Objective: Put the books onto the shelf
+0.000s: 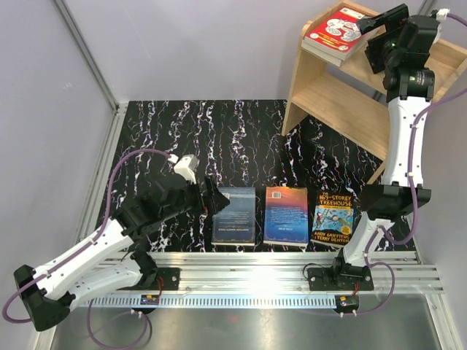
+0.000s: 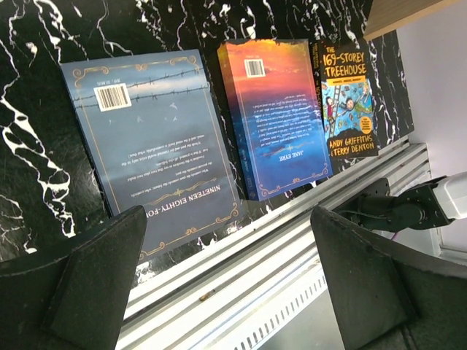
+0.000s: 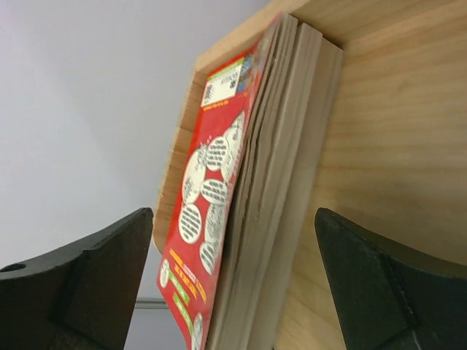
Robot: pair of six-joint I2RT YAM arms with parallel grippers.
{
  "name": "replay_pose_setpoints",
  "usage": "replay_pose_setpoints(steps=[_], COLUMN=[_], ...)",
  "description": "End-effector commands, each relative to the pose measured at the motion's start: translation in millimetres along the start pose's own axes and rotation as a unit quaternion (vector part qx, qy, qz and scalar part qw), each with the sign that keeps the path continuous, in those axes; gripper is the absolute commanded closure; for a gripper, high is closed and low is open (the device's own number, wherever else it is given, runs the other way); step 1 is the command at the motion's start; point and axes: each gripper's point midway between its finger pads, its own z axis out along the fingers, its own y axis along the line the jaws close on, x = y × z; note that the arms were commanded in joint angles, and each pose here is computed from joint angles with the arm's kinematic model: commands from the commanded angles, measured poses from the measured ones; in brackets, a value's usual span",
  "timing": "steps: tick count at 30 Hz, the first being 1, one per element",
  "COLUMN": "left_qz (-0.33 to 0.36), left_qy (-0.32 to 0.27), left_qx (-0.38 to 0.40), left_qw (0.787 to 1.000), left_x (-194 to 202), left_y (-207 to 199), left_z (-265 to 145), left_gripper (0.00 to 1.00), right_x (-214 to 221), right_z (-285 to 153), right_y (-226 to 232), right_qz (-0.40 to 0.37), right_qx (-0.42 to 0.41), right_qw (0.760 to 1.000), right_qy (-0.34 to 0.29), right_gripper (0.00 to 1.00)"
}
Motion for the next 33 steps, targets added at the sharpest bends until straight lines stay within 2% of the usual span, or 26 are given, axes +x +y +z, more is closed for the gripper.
replay_pose_setpoints(steps=[1,6,8,10,11,12,13,15,16,17,19,20,22,23,25,26,28,29,33], left_qz=[-0.011,-0.013,-0.009,-0.005,-0.001,0.000,0.002,-0.001,-0.003,-0.009,-0.013,-0.016,-0.017,-0.017,-0.018,-0.020,-0.024,-0.026,-0.040], left_qy=[-0.019,-0.015,-0.013,-0.014,-0.010,-0.007,-0.002,0.015,0.033,0.036,0.049,0.055,0.072,0.074,0.082,0.089,0.101,0.099,0.114], left_qx=[0.032,0.031,0.024,0.014,-0.002,-0.011,-0.020,-0.030,-0.043,-0.037,-0.047,-0.054,-0.076,-0.083,-0.097,-0.106,-0.113,-0.107,-0.110], left_qw=[0.999,0.999,1.000,1.000,1.000,1.000,1.000,0.999,0.999,0.999,0.998,0.997,0.994,0.994,0.992,0.990,0.988,0.989,0.987], left_x=[-9.9,-8.1,-7.8,-7.8,-5.7,-3.0,0.2,10.0,22.3,25.4,36.9,41.4,50.9,52.6,56.7,61.8,69.3,69.4,83.1], left_y=[-14.5,-14.3,-12.0,-8.0,-1.3,3.4,7.8,15.1,25.0,24.3,33.3,37.6,50.2,54.4,63.7,70.8,78.2,77.4,88.7], left_z=[-1.9,-4.6,-4.5,-3.3,1.0,4.4,8.3,22.1,31.6,37.9,48.4,57.1,69.3,73.7,81.0,87.0,94.2,98.0,105.5], left_gripper=[0.01,0.01,0.01,0.01,0.01,0.01,0.01,0.01,0.01,0.01,0.01,0.01,0.01,0.01,0.01,0.01,0.01,0.01,0.01], right_x=[-27.5,-40.5,-31.1,-20.5,-0.2,20.5,26.0,72.0,101.5,139.7,182.8,232.7,271.1,299.6,321.3,341.8,362.0,379.1,418.7], right_z=[-53.5,-92.0,-101.0,-120.3,-132.4,-139.8,-145.1,-169.8,-179.2,-190.9,-200.5,-215.9,-226.4,-237.7,-243.1,-253.3,-256.1,-260.0,-268.3], right_y=[20.9,6.0,-12.1,-13.9,-28.9,-25.9,-17.7,-38.8,-34.0,-53.9,-72.0,-90.8,-107.9,-131.7,-142.5,-162.3,-163.5,-182.5,-195.0], right_qz=[-0.062,-0.125,-0.139,-0.147,-0.145,-0.144,-0.142,-0.143,-0.150,-0.159,-0.178,-0.187,-0.177,-0.179,-0.162,-0.160,-0.131,-0.127,-0.113], right_qx=[-0.003,0.056,0.091,0.087,0.091,0.055,0.018,-0.011,-0.038,-0.033,-0.025,-0.026,-0.021,-0.004,-0.002,0.007,-0.015,-0.001,-0.017], right_qw=[0.997,0.989,0.986,0.985,0.985,0.986,0.988,0.983,0.977,0.968,0.956,0.938,0.925,0.912,0.910,0.900,0.895,0.884,0.860], right_qy=[-0.042,-0.054,-0.031,-0.007,0.025,0.063,0.060,0.114,0.147,0.192,0.232,0.292,0.335,0.369,0.381,0.405,0.426,0.449,0.498], right_gripper=[0.00,0.00,0.00,0.00,0.00,0.00,0.00,0.00,0.00,0.00,0.00,0.00,0.00,0.00,0.00,0.00,0.00,0.00,0.00])
